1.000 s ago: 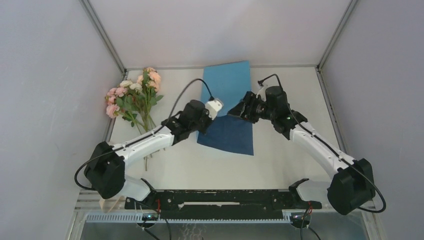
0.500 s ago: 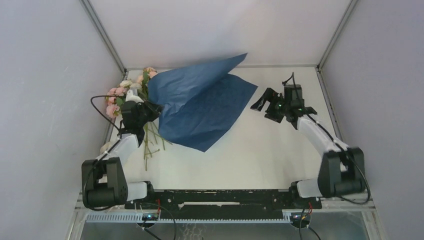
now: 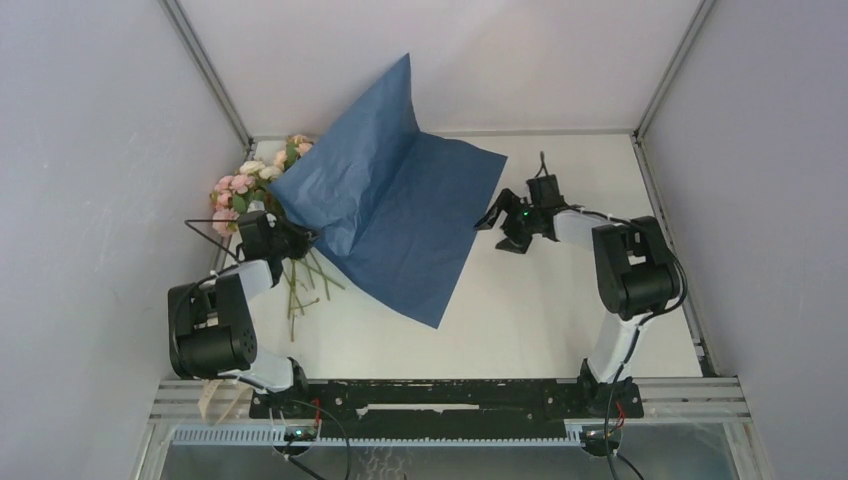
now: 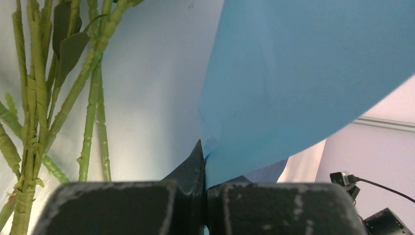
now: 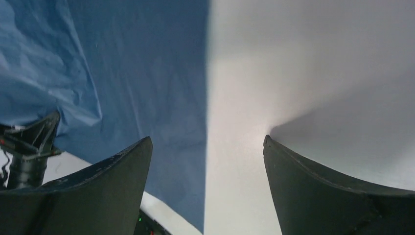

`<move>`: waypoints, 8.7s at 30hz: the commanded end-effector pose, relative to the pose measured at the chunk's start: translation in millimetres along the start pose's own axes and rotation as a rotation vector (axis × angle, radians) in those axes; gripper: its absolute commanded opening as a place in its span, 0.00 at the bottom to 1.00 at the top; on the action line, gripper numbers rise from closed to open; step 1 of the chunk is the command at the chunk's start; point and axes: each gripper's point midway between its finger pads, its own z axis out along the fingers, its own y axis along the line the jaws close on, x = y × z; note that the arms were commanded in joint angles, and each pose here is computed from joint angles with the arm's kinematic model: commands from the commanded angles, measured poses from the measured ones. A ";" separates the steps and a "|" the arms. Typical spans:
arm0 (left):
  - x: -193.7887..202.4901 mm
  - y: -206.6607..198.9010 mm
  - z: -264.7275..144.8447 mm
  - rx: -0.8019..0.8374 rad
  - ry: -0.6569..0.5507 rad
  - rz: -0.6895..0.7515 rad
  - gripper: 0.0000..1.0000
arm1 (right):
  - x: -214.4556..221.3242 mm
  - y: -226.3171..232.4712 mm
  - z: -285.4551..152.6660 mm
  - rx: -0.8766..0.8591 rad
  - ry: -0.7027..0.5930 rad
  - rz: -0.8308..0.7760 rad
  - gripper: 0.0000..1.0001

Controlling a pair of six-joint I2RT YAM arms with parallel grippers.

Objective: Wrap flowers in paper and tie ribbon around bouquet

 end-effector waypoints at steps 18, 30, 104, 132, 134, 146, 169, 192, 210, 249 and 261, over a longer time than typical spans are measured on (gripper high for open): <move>-6.1 -14.4 -9.6 0.034 -0.005 0.010 0.00 | 41.1 45.1 41.7 -0.058 -0.028 0.009 0.90; -3.6 -12.5 -7.5 0.034 0.011 0.010 0.00 | -29.4 33.6 30.5 0.059 -0.218 -0.049 0.94; 64.3 -46.9 -31.1 -0.071 0.170 0.620 0.85 | -0.3 -1.9 -224.9 0.193 -0.736 -0.222 0.62; -91.2 20.2 -10.5 -0.510 0.203 0.859 0.33 | 16.6 49.0 -87.0 0.178 -0.333 -0.590 0.60; -105.0 22.9 -2.6 -0.533 0.146 0.753 0.31 | 15.4 44.7 -88.3 0.198 -0.335 -0.593 0.60; -105.1 58.6 36.6 -0.636 0.165 0.591 0.40 | 9.7 34.7 -88.7 0.242 -0.341 -0.595 0.60; -180.3 -160.1 -116.4 -0.026 -0.350 0.533 0.02 | 47.9 127.8 -127.7 -0.151 -0.362 -0.830 0.71; 17.7 -251.5 -126.5 0.459 0.144 0.534 0.01 | 173.0 368.2 -18.9 -0.735 -0.092 -0.827 0.69; -91.5 -36.8 -50.6 -0.321 0.012 0.779 0.63 | -29.4 116.1 3.1 0.240 -0.122 -0.609 0.00; -116.5 -15.0 -24.3 -0.454 0.109 0.777 0.00 | -35.3 112.7 -22.2 0.309 -0.197 -0.707 0.64; -18.1 -236.6 -106.3 0.430 0.096 0.635 0.00 | 126.5 307.6 -78.2 -0.611 -0.217 -1.115 1.00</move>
